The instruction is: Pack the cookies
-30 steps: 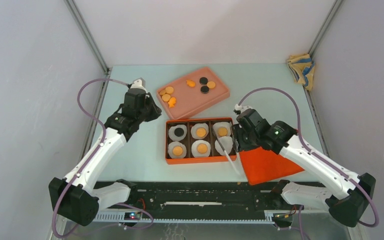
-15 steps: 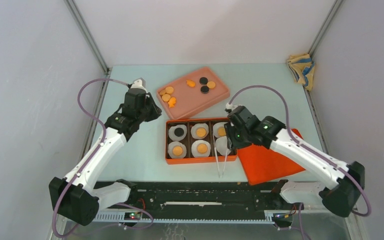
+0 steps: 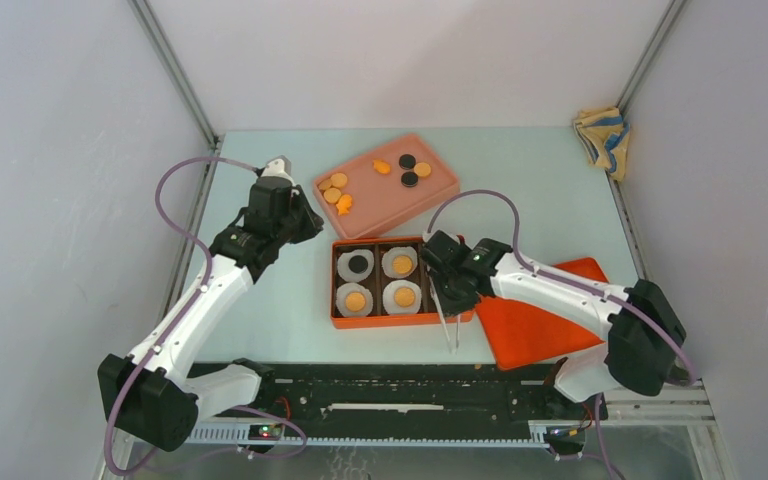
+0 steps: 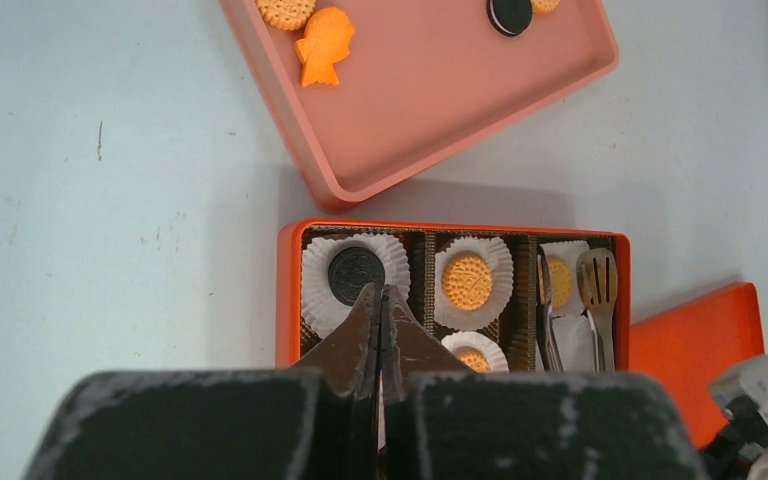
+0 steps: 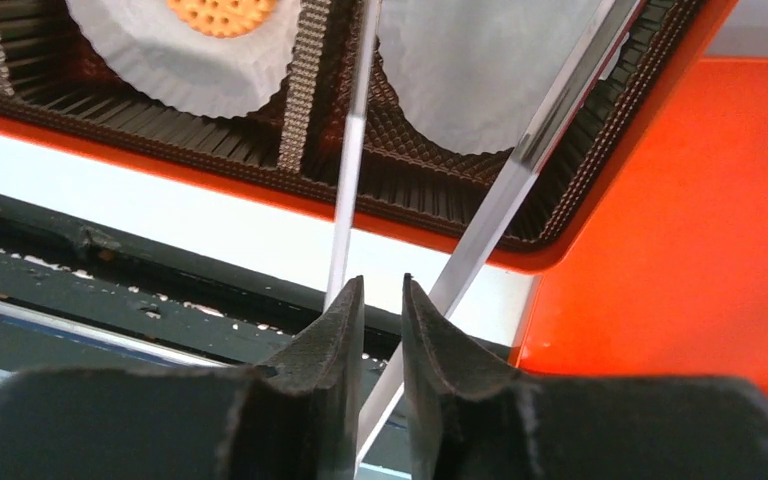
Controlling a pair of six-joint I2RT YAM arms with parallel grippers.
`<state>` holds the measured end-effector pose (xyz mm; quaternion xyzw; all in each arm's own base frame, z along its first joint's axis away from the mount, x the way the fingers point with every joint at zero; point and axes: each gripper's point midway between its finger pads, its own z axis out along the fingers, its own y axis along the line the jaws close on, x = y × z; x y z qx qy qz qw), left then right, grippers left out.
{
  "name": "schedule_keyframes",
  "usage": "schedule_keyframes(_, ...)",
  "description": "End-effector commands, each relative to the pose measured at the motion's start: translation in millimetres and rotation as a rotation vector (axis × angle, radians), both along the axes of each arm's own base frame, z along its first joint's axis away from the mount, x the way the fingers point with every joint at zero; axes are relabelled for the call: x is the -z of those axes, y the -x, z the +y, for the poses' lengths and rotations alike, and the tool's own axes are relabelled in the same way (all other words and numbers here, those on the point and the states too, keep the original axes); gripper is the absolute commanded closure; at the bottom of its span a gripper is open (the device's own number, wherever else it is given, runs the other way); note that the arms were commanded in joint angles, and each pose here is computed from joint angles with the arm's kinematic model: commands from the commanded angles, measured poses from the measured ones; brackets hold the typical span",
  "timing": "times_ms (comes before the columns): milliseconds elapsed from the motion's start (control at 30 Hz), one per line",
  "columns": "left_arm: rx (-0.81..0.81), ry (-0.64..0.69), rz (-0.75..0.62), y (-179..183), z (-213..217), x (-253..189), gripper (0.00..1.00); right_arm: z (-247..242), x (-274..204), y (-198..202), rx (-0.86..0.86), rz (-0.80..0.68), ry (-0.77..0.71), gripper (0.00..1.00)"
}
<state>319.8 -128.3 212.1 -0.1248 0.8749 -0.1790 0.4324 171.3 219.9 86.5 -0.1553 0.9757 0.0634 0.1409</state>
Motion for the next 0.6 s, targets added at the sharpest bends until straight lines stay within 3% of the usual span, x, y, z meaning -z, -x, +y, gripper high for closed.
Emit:
schedule_keyframes(0, 0.016, 0.039, -0.074, -6.4, -7.2, -26.6, 1.0, 3.1, -29.1, -1.6, 0.054, -0.097, -0.07, 0.69)
schedule_keyframes(233, 0.027, 0.053, -0.074, -6.5, -10.7, -26.8, 1.0, -4.7, -50.8, 6.7, 0.103, -0.129, -0.118, 0.62)
schedule_keyframes(567, 0.038, 0.052, -0.076, -6.4, -11.8, -25.3, 1.0, -5.5, -11.4, -0.3, 0.122, -0.075, 0.021, 0.62)
